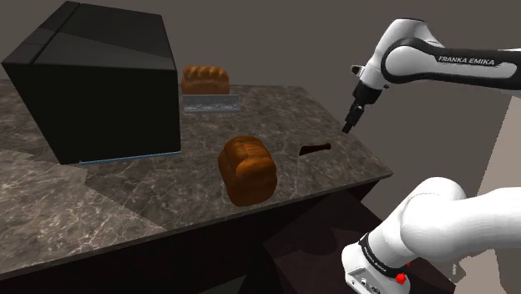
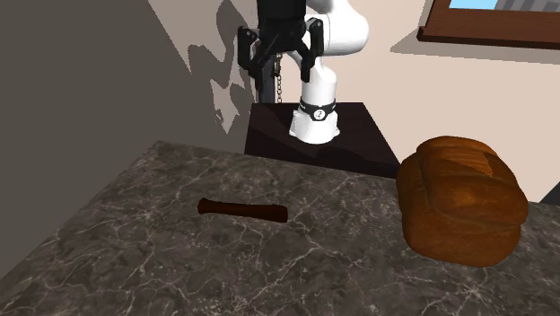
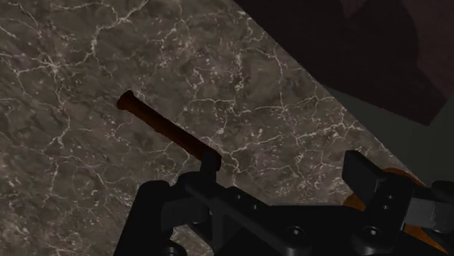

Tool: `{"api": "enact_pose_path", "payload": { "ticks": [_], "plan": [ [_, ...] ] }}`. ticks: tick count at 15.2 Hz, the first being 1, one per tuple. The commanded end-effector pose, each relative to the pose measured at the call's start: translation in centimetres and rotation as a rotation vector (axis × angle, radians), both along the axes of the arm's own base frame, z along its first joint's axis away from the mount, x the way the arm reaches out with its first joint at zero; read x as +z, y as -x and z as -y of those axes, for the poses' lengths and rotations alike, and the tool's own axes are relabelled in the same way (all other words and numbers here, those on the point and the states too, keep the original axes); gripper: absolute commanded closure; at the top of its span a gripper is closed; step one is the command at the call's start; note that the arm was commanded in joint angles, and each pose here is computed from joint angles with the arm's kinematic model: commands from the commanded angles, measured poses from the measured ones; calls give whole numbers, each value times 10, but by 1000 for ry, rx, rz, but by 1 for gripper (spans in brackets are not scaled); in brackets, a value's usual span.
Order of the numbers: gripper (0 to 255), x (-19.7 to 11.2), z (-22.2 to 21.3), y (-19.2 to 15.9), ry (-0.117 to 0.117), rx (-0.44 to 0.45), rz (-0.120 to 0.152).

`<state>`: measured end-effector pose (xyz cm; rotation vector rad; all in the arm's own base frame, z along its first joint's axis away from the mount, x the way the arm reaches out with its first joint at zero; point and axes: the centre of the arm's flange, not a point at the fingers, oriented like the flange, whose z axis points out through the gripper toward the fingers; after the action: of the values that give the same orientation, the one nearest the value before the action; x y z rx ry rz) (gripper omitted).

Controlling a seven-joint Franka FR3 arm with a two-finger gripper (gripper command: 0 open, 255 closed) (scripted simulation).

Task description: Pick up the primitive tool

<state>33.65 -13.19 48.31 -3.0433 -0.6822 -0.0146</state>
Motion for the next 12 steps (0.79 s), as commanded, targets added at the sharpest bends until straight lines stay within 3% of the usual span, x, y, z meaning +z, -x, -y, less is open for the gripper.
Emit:
{"api": "enact_pose_path", "payload": {
  "ticks": [1,12],
  "plan": [
    [0,-21,16,-10,-11,108,-5],
    [0,-139,79,-84,-77,655,-41]
  ]
}}
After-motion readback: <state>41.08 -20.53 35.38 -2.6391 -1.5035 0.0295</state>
